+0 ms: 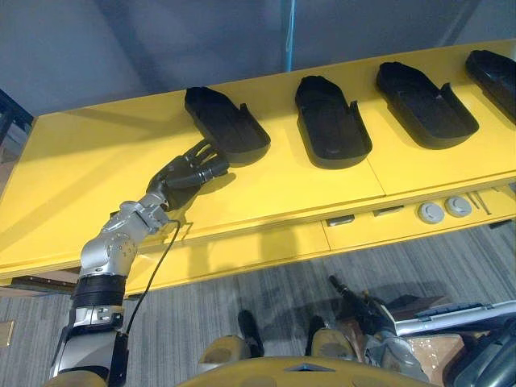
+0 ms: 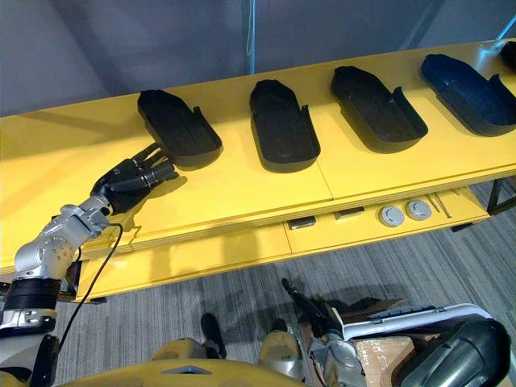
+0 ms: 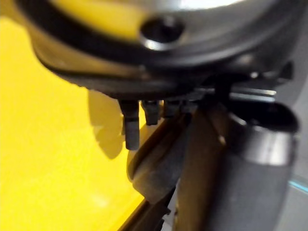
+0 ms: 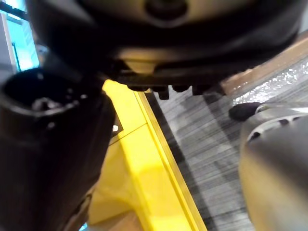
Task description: Walk over and take three plastic housings, then place them on the shelf
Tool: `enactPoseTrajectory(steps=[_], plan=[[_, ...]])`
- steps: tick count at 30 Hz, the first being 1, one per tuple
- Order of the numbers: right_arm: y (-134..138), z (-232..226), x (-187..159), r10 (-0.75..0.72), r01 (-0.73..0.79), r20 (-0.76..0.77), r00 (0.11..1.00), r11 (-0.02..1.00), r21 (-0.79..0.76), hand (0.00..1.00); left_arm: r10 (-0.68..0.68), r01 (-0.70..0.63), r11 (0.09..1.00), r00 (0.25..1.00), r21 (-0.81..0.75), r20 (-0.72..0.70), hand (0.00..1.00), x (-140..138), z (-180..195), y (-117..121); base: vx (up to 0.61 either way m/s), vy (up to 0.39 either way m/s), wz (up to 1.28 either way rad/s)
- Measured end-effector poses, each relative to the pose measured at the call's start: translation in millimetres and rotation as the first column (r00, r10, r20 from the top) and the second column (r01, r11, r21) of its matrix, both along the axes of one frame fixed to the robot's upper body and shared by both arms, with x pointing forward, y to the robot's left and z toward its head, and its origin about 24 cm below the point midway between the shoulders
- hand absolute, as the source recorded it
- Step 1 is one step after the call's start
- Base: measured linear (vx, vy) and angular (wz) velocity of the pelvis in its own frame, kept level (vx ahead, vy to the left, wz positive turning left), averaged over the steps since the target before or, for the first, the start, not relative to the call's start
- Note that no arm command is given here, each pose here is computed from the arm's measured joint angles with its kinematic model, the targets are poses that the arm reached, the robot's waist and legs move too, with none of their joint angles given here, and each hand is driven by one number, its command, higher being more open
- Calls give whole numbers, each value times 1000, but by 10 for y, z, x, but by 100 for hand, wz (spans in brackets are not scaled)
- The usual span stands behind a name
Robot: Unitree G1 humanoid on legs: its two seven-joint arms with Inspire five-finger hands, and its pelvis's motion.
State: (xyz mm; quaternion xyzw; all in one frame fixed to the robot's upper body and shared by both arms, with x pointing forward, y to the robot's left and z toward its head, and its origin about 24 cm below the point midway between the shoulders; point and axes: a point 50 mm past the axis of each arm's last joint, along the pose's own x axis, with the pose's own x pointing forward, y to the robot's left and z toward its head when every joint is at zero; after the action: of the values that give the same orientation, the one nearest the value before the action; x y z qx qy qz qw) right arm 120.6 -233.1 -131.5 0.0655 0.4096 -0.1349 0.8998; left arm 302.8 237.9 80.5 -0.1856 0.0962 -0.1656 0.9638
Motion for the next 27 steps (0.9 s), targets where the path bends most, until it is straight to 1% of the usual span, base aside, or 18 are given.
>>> enactPoseTrajectory(steps=[4,6,7,8,10,12,13,14,15,17,18,20,22,24,25,26,27], plan=[[-1,-1,-3,-1,1,-1,1000,1000,0,100,8,-8,996,1000,85,-2,100,-6,-9,11,33,-3,1],[-2,0,-1,-1,1,0,1000,1000,0,100,21,-22,986,1000,166,7,100,-4,8,33,18,-1,-1],[-5,-4,-10,-4,4,-3,1000,1000,0,100,47,-50,963,999,267,19,100,-6,20,75,18,-1,-3],[-7,-7,-15,-6,6,-5,1000,1000,0,100,61,-66,947,998,316,26,100,-6,28,104,27,-2,-3],[-28,-17,-41,-22,22,-12,1000,1000,1,100,127,-145,854,989,500,70,100,-15,121,304,0,0,0],[-39,-22,-68,-28,28,-18,999,1000,-1,100,181,-201,752,979,628,96,100,-50,208,508,16,-8,1],[-46,-27,-94,-35,35,-23,999,999,-3,100,236,-257,670,963,696,129,100,-97,288,690,0,0,0],[-50,-30,-110,-40,40,-24,999,999,-3,100,252,-274,648,958,710,140,100,-121,321,757,44,-12,1],[-59,-33,-145,-54,54,-20,998,999,-3,100,286,-313,604,943,733,167,100,-161,396,878,40,-10,2],[-77,-37,-199,-93,93,-16,996,996,-3,100,326,-368,564,922,739,209,100,-198,508,1001,65,-12,10],[-87,-43,-240,-109,109,-19,994,994,-6,100,353,-401,552,907,731,231,100,-233,554,1071,68,-9,18],[-105,-44,-289,-155,155,-13,988,988,-2,100,382,-446,546,886,709,263,100,-259,600,1121,71,-5,16],[-126,0,-242,-169,169,27,985,986,-14,100,396,-480,567,872,669,289,100,-285,635,1127,44,-6,5],[-152,84,-154,-203,206,100,974,978,-18,100,399,-508,579,859,638,321,100,-359,647,1098,0,0,0],[-167,176,-98,-224,232,162,961,972,-32,100,391,-540,589,841,601,373,100,-436,704,1034,0,0,0],[-173,220,-81,-237,248,193,952,968,-34,100,388,-558,596,829,577,402,100,-476,734,1008,10,1,-3],[-181,330,-35,-253,275,267,930,960,-51,100,385,-611,602,786,514,484,100,-583,798,940,5,6,-3]])
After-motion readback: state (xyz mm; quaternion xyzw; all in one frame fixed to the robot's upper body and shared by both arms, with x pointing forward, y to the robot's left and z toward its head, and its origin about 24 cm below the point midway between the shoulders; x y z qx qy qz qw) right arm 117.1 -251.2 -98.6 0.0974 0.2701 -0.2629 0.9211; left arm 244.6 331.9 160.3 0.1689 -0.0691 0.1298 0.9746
